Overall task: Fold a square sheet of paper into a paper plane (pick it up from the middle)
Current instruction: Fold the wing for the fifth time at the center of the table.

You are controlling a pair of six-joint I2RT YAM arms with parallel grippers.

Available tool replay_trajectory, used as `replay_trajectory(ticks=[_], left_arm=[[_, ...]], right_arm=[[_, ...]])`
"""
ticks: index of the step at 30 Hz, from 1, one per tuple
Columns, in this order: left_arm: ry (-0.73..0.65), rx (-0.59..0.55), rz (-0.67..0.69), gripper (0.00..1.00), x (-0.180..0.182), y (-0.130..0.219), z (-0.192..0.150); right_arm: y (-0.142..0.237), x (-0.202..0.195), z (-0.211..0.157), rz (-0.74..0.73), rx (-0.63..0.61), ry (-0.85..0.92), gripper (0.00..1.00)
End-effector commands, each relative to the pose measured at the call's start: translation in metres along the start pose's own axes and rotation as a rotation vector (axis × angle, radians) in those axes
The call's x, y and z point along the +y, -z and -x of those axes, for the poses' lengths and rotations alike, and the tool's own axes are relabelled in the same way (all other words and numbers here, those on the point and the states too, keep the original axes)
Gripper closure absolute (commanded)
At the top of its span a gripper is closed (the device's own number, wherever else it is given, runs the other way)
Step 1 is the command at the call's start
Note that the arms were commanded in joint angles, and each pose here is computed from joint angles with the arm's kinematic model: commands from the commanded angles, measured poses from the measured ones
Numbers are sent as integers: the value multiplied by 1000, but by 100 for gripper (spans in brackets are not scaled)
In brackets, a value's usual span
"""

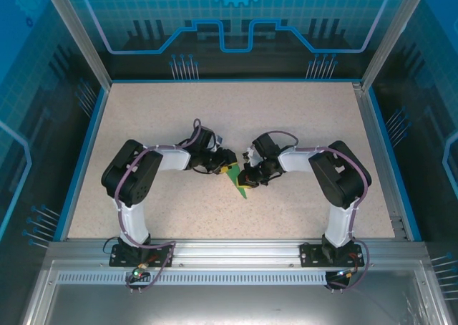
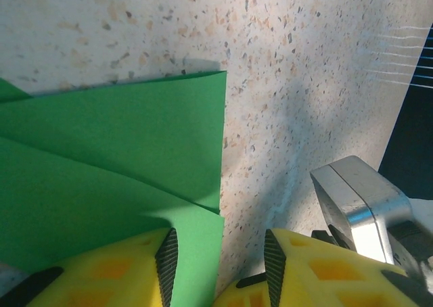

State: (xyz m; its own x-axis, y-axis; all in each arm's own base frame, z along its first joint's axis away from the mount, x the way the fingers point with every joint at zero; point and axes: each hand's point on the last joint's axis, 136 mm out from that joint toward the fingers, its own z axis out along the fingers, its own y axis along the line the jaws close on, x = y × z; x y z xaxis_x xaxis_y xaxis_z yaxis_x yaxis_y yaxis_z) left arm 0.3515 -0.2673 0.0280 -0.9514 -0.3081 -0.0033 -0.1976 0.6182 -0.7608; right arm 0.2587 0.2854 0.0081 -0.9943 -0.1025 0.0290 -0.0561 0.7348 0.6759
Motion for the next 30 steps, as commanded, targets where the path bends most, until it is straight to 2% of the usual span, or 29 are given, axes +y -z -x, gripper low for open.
replay_trajectory(ticks=[1, 21, 30], left_arm=[[32, -52, 66, 58, 29, 1, 20], [18, -96, 57, 57, 36, 25, 64], [-23, -150, 25, 55, 7, 59, 82]], right_arm=[[-15, -60, -44, -192, 131, -128, 100], [-19, -62, -48, -186, 152, -129, 100], [-21, -58, -43, -172, 144, -135, 100]])
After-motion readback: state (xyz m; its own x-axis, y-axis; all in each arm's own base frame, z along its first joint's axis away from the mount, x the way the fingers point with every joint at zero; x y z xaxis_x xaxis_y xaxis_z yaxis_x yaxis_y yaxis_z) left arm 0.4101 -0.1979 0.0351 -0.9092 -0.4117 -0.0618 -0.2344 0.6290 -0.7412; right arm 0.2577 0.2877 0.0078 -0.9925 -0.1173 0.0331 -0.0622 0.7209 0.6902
